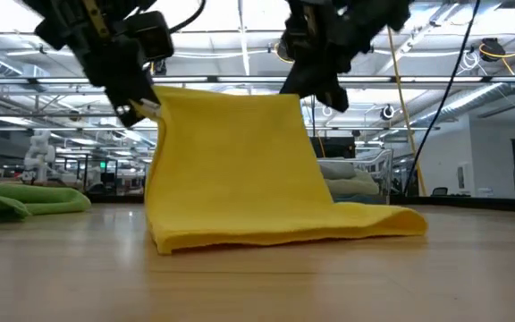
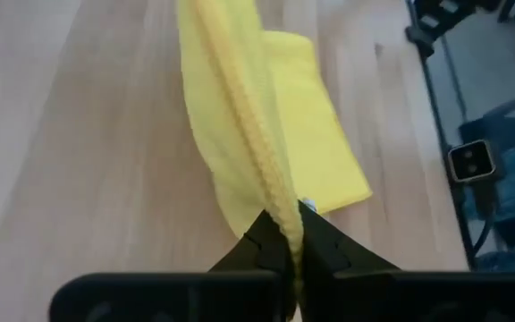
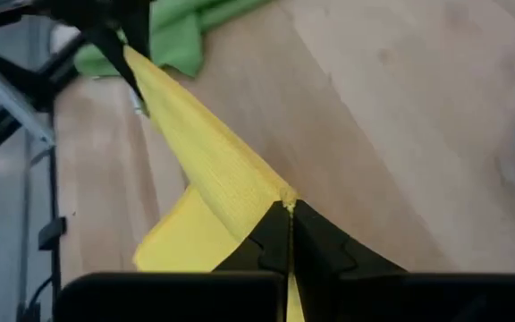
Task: Fold microfiber towels
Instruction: Fold the yellow towel
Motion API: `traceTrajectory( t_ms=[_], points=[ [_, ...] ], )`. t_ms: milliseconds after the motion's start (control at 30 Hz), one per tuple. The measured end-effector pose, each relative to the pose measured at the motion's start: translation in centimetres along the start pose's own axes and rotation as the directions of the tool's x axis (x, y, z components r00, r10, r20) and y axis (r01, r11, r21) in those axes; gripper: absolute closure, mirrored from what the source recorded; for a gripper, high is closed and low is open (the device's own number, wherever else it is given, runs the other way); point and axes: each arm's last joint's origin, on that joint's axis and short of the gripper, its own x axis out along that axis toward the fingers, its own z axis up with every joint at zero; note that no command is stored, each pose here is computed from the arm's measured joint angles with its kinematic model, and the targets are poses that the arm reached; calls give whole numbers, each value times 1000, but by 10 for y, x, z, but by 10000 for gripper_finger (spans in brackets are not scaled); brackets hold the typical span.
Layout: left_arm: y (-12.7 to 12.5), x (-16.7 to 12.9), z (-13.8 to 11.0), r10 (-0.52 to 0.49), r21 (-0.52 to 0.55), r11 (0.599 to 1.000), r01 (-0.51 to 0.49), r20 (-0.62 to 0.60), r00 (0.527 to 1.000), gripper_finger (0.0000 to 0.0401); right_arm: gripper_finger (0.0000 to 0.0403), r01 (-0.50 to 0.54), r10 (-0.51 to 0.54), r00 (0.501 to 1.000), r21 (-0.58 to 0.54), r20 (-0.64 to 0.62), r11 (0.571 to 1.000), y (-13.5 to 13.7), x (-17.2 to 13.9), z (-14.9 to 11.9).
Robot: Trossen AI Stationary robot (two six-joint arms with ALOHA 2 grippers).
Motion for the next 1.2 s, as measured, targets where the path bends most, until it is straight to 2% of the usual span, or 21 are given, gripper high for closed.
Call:
traceTrajectory(
  t_ms=[100,167,267,333,500,667,800,867,933,1100,1200],
  points=[
    [-1,1,14,6,27,1000,-6,-13,1000,398,403,-93,97,994,-77,54,993,-17,3,-3],
    [-1,4,19,17,27,1000,-16,-25,1000,396,403,-118,126,989,-106,74,987,-25,7,-7],
    [-3,6,25,99,0,995,-99,-46,994,392,403,-121,131,989,-133,71,984,-35,14,-21],
    [-4,7,22,158,-19,987,-160,-94,983,396,403,-161,171,984,-143,59,977,-38,16,-28],
    [-13,12,20,172,-56,983,-177,-83,982,392,403,-226,232,972,-147,22,963,-40,10,-39],
    [-22,31,14,149,-28,988,-152,-100,984,392,403,-324,327,945,-158,-6,933,-34,10,-46],
    [-24,46,9,162,-70,983,-171,-121,979,395,403,-319,314,948,-151,-57,936,-36,14,-57],
    [-25,52,7,166,-92,980,-178,-124,978,390,403,-295,290,955,-101,-64,950,-39,14,-59],
    [-28,54,7,156,-92,982,-167,-113,981,391,403,-281,278,959,-57,-51,958,-43,14,-57],
    [-28,56,12,177,-113,977,-181,-41,983,394,403,-274,277,960,-64,32,959,-51,4,-45],
    [-28,56,12,192,-113,974,-195,-38,981,390,403,-269,271,961,-50,49,962,-56,-2,-41]
  ],
)
